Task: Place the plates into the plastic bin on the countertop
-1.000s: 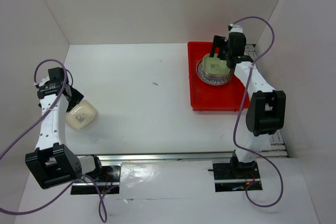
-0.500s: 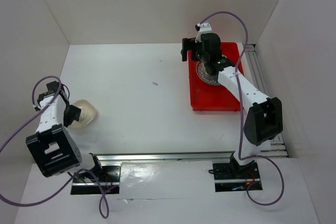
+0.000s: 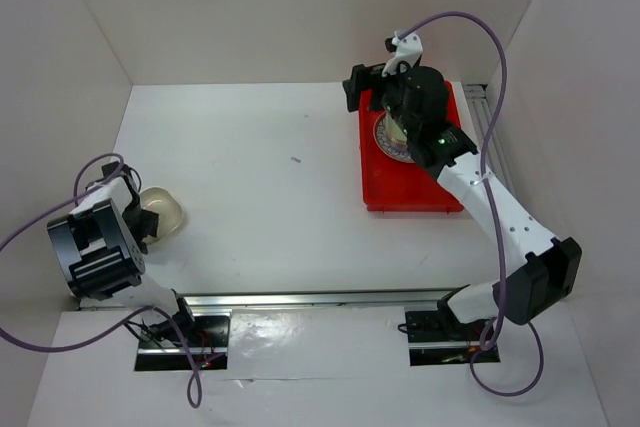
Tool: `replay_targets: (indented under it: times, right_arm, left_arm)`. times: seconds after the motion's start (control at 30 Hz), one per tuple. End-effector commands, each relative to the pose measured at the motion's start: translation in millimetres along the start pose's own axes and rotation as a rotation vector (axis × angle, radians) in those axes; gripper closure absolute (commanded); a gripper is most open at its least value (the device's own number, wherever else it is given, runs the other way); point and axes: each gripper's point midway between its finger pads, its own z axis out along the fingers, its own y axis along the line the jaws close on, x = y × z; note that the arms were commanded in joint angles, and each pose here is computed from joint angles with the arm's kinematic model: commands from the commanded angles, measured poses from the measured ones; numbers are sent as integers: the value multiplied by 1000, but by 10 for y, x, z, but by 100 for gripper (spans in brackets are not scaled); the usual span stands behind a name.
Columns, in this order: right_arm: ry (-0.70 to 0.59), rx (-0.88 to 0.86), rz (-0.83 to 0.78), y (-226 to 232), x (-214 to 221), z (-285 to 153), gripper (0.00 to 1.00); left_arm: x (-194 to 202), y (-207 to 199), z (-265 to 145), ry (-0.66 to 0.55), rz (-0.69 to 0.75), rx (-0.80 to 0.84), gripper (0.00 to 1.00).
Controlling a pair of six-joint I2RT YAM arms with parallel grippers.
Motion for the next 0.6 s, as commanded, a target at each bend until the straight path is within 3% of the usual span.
replay_targets:
  times: [0.0,0.1,0.17,0.33,0.47,0.57]
  right_arm:
    - [-49,22,-16,14,-119,-44,0]
    - [-49,23,-26,78,-114,-52,0]
    - [-49,14,-26,154,-108,-59,0]
    - [-18,-82,-31,358,8,28,0]
    - [61,-296,18,832,352,221,0]
    - [112,-413,44,1187,497,323,0]
  left_arm:
    - [69,-58,204,22,-16,3,38]
    - [139,-85,302,56,-8,-7,61]
    - [182,-153,282,61,25,8,100]
    - [284,-411,92,28,139,85,100]
    - [563,-831,-431,-109,331,233,100]
    - [691,-966,-780,-179,387,307,100]
